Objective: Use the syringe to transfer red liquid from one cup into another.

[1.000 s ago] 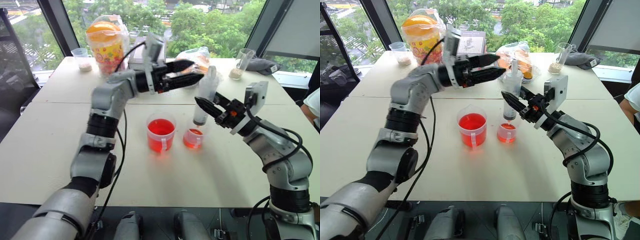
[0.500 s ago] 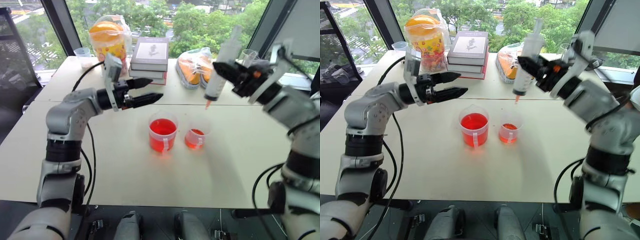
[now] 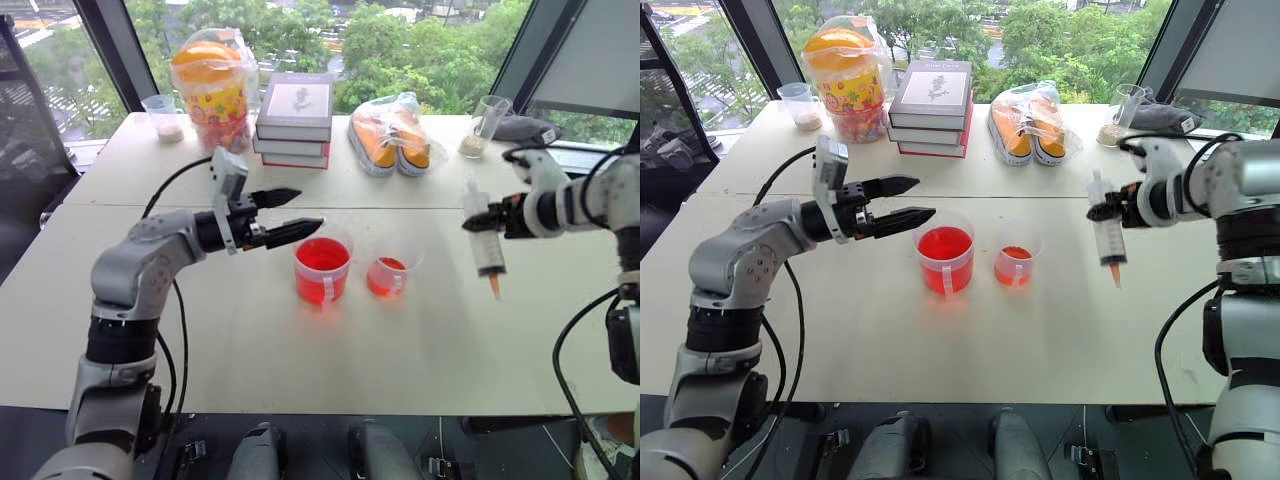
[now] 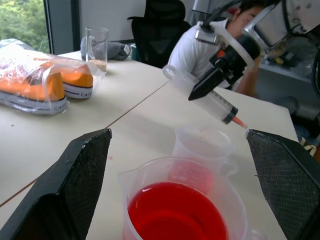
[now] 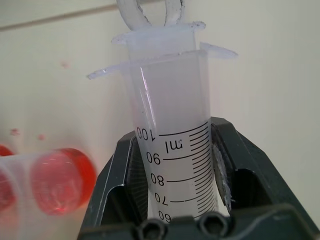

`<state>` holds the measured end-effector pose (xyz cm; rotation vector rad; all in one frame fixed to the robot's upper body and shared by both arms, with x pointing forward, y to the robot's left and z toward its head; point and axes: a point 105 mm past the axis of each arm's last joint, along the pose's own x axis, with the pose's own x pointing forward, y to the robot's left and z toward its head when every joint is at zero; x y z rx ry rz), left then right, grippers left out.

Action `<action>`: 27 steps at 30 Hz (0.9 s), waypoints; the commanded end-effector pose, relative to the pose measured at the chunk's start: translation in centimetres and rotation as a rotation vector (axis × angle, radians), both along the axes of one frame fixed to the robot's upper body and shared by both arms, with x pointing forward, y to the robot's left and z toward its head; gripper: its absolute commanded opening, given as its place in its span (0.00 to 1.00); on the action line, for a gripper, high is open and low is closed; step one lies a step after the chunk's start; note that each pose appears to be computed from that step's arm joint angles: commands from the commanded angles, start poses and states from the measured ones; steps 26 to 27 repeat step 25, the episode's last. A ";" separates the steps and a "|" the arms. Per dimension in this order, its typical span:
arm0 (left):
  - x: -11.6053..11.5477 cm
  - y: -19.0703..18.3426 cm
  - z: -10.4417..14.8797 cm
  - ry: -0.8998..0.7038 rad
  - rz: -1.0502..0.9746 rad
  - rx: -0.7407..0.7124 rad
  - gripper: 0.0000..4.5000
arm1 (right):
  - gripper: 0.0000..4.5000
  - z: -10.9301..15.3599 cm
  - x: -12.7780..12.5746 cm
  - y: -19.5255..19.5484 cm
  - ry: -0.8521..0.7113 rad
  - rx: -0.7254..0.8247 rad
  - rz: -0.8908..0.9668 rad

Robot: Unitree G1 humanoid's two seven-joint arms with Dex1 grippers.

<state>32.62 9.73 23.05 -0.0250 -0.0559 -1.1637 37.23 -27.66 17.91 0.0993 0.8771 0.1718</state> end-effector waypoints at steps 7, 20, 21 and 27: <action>-1.7 -0.2 0.6 -0.034 -0.033 0.028 1.00 | 0.54 -4.1 0.8 -1.6 0.080 -0.065 0.017; -2.1 1.9 0.8 -0.009 0.001 0.064 1.00 | 0.98 7.4 -1.3 2.1 -0.334 0.045 0.302; -2.1 2.1 0.8 -0.006 0.006 0.067 1.00 | 0.98 8.3 -2.5 2.9 -0.365 0.067 0.345; -2.0 2.6 0.8 0.007 0.003 0.091 1.00 | 0.98 10.1 -6.6 5.6 -0.461 0.130 0.477</action>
